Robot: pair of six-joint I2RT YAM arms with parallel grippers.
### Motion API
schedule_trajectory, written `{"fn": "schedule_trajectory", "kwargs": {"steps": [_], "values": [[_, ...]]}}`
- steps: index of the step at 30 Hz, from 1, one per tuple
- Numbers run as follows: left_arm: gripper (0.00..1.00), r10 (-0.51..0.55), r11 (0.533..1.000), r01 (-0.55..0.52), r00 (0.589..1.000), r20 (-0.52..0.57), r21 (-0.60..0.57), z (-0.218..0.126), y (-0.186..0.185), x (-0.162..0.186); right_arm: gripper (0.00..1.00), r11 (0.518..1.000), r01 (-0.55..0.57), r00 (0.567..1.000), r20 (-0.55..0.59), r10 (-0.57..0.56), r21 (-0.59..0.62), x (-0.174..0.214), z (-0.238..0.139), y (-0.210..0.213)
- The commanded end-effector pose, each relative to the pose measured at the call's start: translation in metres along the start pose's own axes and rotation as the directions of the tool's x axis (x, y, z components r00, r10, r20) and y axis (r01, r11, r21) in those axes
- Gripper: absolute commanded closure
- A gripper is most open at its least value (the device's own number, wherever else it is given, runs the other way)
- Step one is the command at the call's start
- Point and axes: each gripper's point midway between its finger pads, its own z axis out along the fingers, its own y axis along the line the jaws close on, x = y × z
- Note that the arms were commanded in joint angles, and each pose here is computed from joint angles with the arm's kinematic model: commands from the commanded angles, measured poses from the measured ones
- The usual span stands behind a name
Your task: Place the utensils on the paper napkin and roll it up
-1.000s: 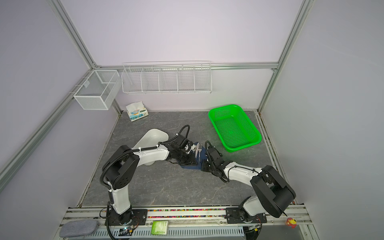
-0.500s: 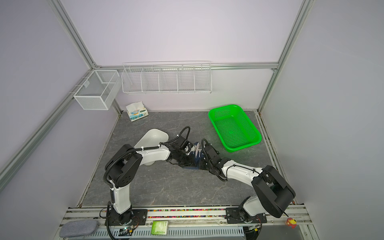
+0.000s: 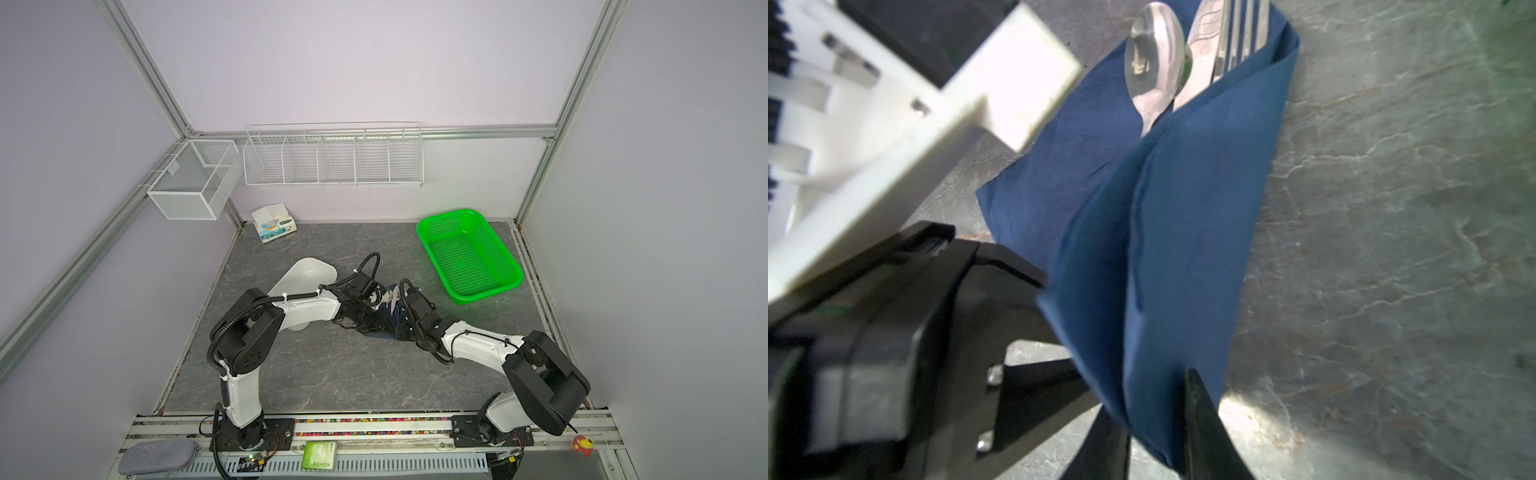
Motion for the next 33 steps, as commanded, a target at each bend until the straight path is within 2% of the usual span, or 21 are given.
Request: {"fn": "schedule_trajectory", "kwargs": {"steps": [1,4,10,16,25,29,33], "values": [[0.91,-0.013,1.000,0.013,1.000,0.014,-0.013,-0.001,0.007,-0.006,0.74,0.998,0.058,0.998,-0.029,-0.059,-0.026,0.004,0.006,0.010],[0.91,-0.015,1.000,0.016,1.000,0.024,-0.010,-0.004,0.007,-0.010,0.72,0.998,0.063,0.998,-0.027,-0.063,-0.005,0.005,0.005,0.005],[0.92,-0.030,1.000,0.030,0.999,0.038,-0.007,-0.006,0.007,-0.012,0.70,0.996,0.069,0.998,0.004,-0.069,-0.064,0.003,0.001,0.013],[0.94,-0.026,1.000,0.025,0.992,0.121,0.006,-0.020,0.003,-0.017,0.70,0.993,0.079,0.996,-0.023,-0.082,-0.087,0.010,0.005,0.015],[0.93,-0.054,0.999,0.053,0.984,0.169,0.010,-0.033,0.006,-0.012,0.70,0.993,0.078,0.996,-0.045,-0.082,-0.091,0.014,0.012,0.014],[0.85,-0.086,0.996,0.079,0.971,0.224,0.039,-0.047,0.008,-0.013,0.70,0.993,0.076,0.996,-0.043,-0.080,-0.090,0.014,0.012,0.014],[0.70,-0.104,0.992,0.083,0.961,0.257,0.092,-0.057,0.002,-0.018,0.70,0.993,0.075,0.996,-0.043,-0.079,-0.089,0.014,0.013,0.015]]}}
